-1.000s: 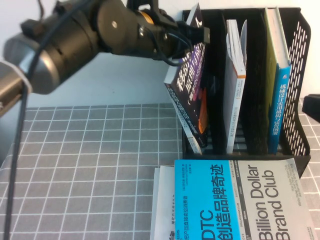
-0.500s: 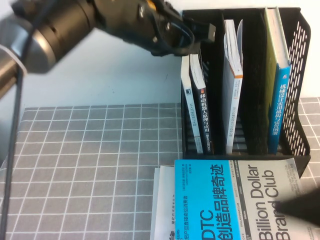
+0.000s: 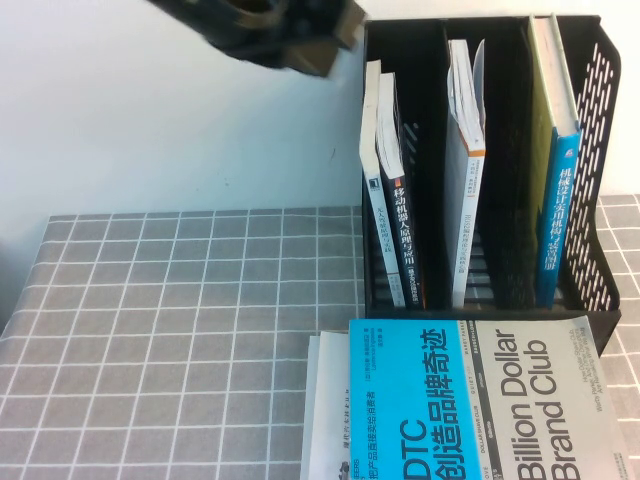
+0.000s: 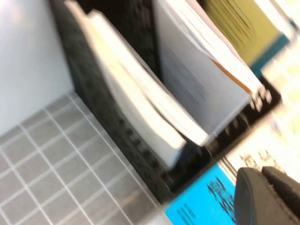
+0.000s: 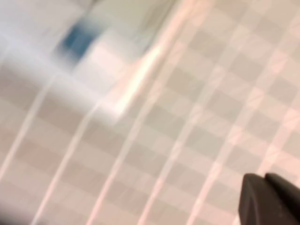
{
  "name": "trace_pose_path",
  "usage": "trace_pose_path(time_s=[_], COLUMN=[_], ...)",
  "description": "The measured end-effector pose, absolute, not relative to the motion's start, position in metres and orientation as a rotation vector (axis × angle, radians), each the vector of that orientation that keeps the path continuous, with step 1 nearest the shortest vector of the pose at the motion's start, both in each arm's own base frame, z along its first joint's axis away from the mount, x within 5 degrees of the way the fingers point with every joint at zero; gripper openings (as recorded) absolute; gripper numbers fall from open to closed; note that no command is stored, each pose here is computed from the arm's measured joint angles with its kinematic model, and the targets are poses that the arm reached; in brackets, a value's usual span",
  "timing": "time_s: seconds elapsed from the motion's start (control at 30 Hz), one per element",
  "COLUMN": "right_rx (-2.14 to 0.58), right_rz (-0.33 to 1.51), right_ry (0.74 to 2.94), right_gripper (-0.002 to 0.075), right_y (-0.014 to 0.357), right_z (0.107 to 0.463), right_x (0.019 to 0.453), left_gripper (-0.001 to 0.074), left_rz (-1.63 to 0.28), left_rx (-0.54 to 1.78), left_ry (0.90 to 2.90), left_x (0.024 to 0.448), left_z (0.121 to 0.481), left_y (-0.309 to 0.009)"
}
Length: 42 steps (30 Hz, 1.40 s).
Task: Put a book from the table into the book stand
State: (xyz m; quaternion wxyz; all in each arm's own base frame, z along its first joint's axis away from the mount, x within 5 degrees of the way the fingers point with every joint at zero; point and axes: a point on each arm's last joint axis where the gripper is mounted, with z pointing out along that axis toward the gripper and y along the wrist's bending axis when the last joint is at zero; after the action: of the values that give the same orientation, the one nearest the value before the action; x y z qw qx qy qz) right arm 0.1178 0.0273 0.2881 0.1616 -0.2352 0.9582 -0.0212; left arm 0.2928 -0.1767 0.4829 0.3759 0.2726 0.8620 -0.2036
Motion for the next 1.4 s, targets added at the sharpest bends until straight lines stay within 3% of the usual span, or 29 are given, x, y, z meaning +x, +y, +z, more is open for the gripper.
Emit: trace_pose_path(time_s=[0.17,0.37,0.5,0.67,0.9,1.4], right_rx=[-0.499,-0.415,-0.388,-0.381,-0.310,-0.280], right_rz=[-0.131,-0.146,-0.134,-0.115,-0.045,0.014], right_ry=[2.358,1.982,1.844,1.832,1.982,1.995], right_gripper=[-0.0003,-0.0003,-0.0003,-0.0003,-0.0003,-0.0003], right_y=[0.016,0.002,-0.002,-0.002,0.000,0.003], right_z=[0.319,0.350,0.344,0.307,0.249,0.244], right_x=[0.105,0.062,0.043,0.039,0.047,0.047], left_gripper=[0.0001,0.0001,0.0001,0.0001,0.0001,0.0001], left_rz=[-0.527,-0.523,-0.521,-0.501,-0.484,-0.483], left_rx=[0.591,0.536,0.498,0.426,0.385,0.382], left_ry=[2.125,2.114,2.051,1.922,1.831,1.822], left_x=[0.274,0.243,0.217,0.191,0.173,0.173], left_z=[0.478,0.424,0.393,0.367,0.358,0.359], left_y=[-0.159,-0.141,-0.126,-0.108,-0.095,-0.095])
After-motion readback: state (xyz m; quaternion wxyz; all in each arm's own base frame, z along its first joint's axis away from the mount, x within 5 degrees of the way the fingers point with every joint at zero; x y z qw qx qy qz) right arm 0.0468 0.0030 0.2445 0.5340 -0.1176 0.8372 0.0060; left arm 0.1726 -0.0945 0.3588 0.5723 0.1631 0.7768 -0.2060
